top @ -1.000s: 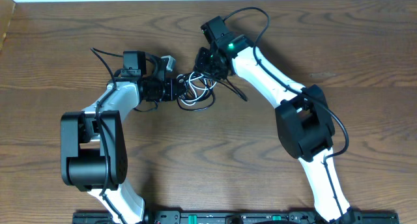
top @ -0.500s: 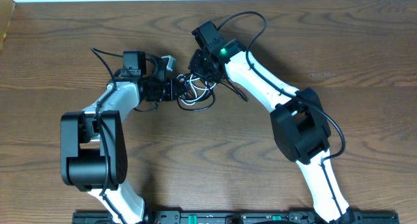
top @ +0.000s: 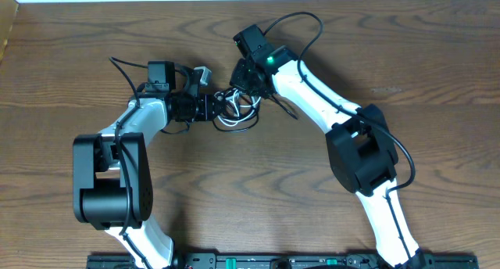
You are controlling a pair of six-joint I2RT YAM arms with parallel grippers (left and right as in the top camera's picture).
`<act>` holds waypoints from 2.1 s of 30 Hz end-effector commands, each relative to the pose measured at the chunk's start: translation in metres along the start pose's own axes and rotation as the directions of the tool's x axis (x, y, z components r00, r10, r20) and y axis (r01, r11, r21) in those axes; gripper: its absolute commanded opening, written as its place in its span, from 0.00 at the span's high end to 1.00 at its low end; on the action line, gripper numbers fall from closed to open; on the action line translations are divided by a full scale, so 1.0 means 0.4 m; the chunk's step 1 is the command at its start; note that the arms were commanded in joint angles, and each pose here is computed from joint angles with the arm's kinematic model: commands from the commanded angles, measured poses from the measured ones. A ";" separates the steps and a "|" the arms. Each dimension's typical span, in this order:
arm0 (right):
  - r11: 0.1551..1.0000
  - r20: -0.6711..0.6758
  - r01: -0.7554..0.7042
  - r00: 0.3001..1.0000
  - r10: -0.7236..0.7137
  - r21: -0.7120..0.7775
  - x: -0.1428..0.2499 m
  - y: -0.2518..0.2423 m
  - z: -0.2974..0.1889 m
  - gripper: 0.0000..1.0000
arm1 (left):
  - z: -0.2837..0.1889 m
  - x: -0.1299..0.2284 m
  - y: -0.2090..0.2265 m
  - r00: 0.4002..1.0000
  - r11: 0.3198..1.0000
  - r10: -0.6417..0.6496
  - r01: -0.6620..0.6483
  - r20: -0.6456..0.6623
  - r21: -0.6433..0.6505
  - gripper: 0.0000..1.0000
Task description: Untangle cables
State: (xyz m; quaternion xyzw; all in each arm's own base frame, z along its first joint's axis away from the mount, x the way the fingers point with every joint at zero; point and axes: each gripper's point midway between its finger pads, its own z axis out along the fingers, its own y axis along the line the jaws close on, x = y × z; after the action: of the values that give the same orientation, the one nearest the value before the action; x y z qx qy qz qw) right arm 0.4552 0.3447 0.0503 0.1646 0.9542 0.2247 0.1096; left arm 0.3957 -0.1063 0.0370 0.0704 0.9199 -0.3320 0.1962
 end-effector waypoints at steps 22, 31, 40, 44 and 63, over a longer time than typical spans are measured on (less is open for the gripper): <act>0.922 -0.225 0.096 0.955 -0.191 -0.376 -0.088 -0.033 -0.087 0.99 | -0.012 -0.007 -0.041 0.999 0.998 -0.034 0.033 0.012 0.059 0.64; 0.746 -0.210 0.230 0.870 -0.445 -0.625 -0.021 0.039 -0.150 0.99 | 0.023 -0.003 -0.025 0.996 0.993 -0.088 0.088 0.006 -0.075 0.64; 0.370 -0.036 0.306 0.726 -0.686 -0.877 0.072 0.109 -0.262 0.99 | 0.052 0.006 0.001 0.995 0.975 -0.095 0.095 0.007 -0.203 0.58; 0.356 -0.030 0.314 0.712 -0.702 -0.880 0.092 0.119 -0.259 0.99 | 0.054 0.005 0.002 0.996 0.975 -0.092 0.092 0.009 -0.203 0.57; 0.592 -0.130 0.395 0.746 -0.653 -0.703 0.063 0.039 -0.163 0.99 | 0.009 0.008 0.099 0.990 0.924 -0.132 0.137 0.040 -0.358 0.93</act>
State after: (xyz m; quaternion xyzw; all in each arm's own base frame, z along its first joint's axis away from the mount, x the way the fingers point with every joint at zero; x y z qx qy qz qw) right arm 0.4086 0.3528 0.1273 -0.2327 0.8051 0.5449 0.0282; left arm 0.4043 -0.0972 0.0113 -0.0129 0.9634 -0.1915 0.1870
